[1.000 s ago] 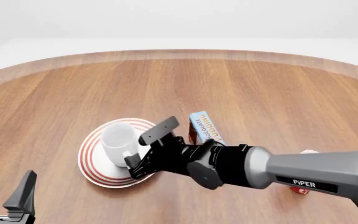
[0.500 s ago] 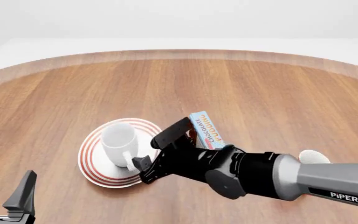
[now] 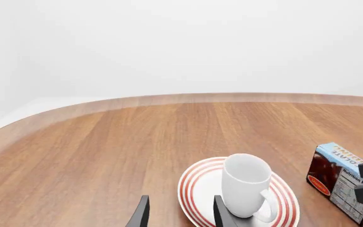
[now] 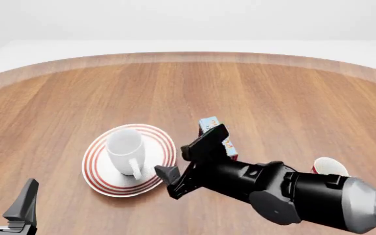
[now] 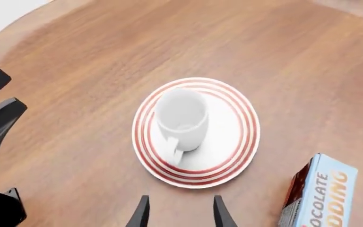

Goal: Pick up the white mug and put it on the plate, and put the chocolate pudding to the right of the plate.

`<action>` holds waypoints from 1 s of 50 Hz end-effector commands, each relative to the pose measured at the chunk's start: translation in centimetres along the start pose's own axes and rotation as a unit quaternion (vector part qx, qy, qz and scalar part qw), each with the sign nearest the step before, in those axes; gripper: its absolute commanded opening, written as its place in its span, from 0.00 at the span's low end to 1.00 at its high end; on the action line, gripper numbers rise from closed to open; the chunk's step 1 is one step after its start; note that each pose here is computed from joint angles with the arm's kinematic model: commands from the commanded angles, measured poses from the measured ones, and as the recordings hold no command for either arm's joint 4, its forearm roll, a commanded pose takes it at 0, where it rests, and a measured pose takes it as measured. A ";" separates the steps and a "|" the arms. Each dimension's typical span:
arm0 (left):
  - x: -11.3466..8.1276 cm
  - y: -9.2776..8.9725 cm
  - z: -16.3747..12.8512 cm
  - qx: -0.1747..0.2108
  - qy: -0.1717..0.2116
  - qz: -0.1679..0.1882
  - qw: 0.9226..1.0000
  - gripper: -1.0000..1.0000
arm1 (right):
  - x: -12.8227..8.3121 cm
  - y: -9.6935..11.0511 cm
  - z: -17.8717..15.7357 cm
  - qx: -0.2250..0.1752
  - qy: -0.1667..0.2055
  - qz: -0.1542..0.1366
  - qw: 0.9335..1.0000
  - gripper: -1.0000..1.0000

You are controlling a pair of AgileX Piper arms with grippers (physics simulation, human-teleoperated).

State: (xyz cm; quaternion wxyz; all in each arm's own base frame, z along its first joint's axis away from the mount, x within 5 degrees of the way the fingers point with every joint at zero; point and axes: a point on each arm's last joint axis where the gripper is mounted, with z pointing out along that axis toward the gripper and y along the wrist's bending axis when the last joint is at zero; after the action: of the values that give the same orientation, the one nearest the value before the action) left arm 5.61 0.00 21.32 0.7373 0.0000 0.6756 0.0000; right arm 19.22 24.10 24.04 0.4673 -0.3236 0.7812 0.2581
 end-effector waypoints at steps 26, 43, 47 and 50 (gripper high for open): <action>0.0 0.0 0.0 0.000 0.000 0.000 1.000 1.00 | 2.4 -1.4 -7.3 0.017 -0.046 0.004 0.999 1.00; 0.0 0.0 0.0 0.000 0.000 0.000 1.000 1.00 | 3.7 -2.1 -9.7 0.031 -0.067 0.016 0.997 1.00; 0.0 0.0 0.0 0.000 0.000 0.000 1.000 1.00 | 4.0 -2.3 -10.6 0.036 -0.070 0.018 0.997 1.00; 0.0 0.0 0.0 0.000 0.000 0.000 1.000 1.00 | 4.4 -2.5 -10.9 0.041 -0.062 0.013 0.997 1.00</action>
State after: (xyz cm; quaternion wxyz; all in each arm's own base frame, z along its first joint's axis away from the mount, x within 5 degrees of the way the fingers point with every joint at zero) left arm 5.61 0.00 21.32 0.7373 0.0000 0.6756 0.0000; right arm 14.17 15.23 24.80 0.5202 -0.2834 0.7621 0.2612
